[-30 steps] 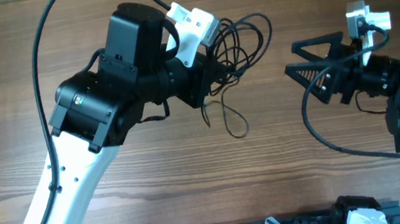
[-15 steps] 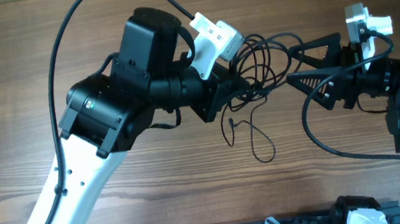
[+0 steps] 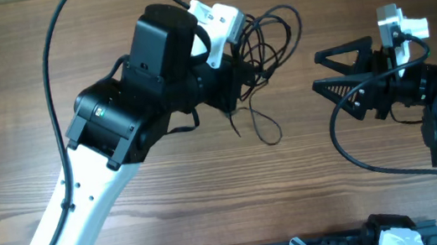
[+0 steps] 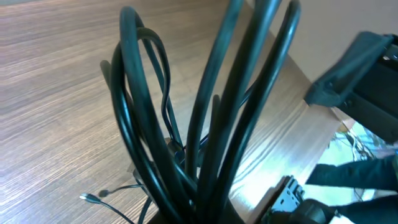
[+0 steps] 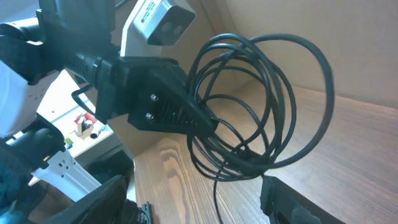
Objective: Untangle cables
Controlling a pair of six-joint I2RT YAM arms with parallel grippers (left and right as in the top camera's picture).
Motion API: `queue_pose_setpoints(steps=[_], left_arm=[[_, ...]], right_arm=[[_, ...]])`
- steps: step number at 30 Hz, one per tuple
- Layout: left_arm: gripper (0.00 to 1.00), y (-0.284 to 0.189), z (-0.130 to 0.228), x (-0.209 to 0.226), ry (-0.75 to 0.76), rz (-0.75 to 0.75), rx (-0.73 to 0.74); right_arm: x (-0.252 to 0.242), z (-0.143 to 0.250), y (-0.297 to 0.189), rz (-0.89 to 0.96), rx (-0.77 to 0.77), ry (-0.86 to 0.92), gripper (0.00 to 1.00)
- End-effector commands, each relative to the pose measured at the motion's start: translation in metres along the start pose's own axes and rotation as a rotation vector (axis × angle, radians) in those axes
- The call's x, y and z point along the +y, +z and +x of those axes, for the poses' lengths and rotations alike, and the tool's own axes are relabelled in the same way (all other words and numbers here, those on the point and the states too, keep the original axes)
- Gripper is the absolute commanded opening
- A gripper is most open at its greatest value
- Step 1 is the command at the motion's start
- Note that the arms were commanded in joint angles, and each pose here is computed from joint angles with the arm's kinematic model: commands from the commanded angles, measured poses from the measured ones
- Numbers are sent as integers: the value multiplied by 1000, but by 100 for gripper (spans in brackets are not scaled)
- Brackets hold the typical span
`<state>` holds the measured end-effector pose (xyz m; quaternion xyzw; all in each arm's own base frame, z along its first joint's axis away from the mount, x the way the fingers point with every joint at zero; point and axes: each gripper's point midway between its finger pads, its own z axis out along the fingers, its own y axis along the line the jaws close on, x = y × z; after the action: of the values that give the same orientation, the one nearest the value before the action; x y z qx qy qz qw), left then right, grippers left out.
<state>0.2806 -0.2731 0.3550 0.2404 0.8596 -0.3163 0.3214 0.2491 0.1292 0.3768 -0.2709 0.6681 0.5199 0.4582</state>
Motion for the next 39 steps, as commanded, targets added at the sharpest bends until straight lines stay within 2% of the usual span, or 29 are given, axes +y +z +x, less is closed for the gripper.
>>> queue_pose_setpoints(steps=[1,7,16,21,24,30,35,37,39], left_arm=[[4,-1,-6,0,-27,-4,-17],[4,-3,1,-26,21,142,19],[4,0,8,-33,23,168,51],[4,0,15,-57,127,250,64],[4,0,16,-58,126,254,65],[4,-1,13,-62,134,277,53],[4,-5,7,-69,139,337,34],[4,-8,4,-73,140,375,26],[4,-10,2,-71,135,384,22]], right_arm=[[10,-4,-2,-25,1,-24,72],[8,-5,-2,-12,-3,-30,71],[8,-8,-2,-10,-9,-59,71],[2,-9,-1,-7,-9,-70,72],[-3,-8,0,-8,-6,-74,72],[-2,-6,0,-33,1,-146,71],[20,0,-2,-167,16,-268,69],[25,2,-3,-193,16,-296,65],[25,2,-3,-194,15,-304,56]])
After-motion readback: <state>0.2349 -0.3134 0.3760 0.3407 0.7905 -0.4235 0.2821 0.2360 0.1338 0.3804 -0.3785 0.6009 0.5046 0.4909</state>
